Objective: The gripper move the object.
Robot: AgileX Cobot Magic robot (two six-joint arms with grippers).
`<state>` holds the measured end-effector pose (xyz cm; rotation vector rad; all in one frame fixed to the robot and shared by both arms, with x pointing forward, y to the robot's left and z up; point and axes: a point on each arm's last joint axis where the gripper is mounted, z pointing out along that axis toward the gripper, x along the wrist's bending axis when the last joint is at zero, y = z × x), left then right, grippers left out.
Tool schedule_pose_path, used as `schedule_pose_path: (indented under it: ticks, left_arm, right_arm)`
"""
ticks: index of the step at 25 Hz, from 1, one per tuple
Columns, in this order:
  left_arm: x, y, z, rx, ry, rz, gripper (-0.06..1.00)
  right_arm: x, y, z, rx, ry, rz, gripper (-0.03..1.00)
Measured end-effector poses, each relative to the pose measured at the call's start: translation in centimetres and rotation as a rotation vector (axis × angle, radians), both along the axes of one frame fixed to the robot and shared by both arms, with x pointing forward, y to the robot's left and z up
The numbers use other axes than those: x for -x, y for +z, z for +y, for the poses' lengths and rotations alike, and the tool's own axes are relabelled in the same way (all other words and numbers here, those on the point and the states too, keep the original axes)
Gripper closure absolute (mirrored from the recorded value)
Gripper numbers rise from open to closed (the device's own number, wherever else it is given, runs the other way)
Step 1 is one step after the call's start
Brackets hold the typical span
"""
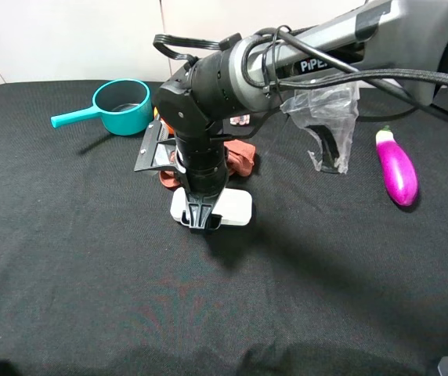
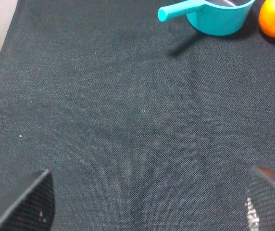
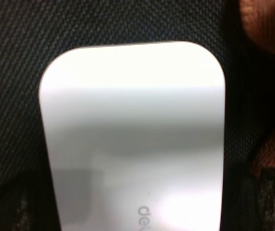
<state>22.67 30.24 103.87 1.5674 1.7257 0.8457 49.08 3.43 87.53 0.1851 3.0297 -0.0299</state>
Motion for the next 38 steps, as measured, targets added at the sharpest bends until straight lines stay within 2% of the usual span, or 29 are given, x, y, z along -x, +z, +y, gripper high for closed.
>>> schedule_pose_path:
  ticks: [13, 19, 26, 30, 38]
  left_arm:
    - [0.0, 0.0, 0.0, 0.000, 0.000, 0.000, 0.11]
    - [0.0, 0.0, 0.0, 0.000, 0.000, 0.000, 0.11]
    - [0.0, 0.0, 0.0, 0.000, 0.000, 0.000, 0.11]
    - [0.0, 0.0, 0.0, 0.000, 0.000, 0.000, 0.11]
    - [0.0, 0.0, 0.0, 0.000, 0.000, 0.000, 0.11]
  right_arm:
    - [0.3, 0.2, -0.1, 0.012, -0.013, 0.025, 0.27]
    - [0.4, 2.6, -0.3, -0.007, -0.014, 0.005, 0.27]
    - [0.7, 5.6, -1.2, 0.013, -0.017, -0.015, 0.27]
    - [0.8, 7.9, -2.0, 0.028, -0.064, -0.048, 0.27]
    - [-1.1, 12.2, -6.3, 0.039, -0.274, -0.061, 0.27]
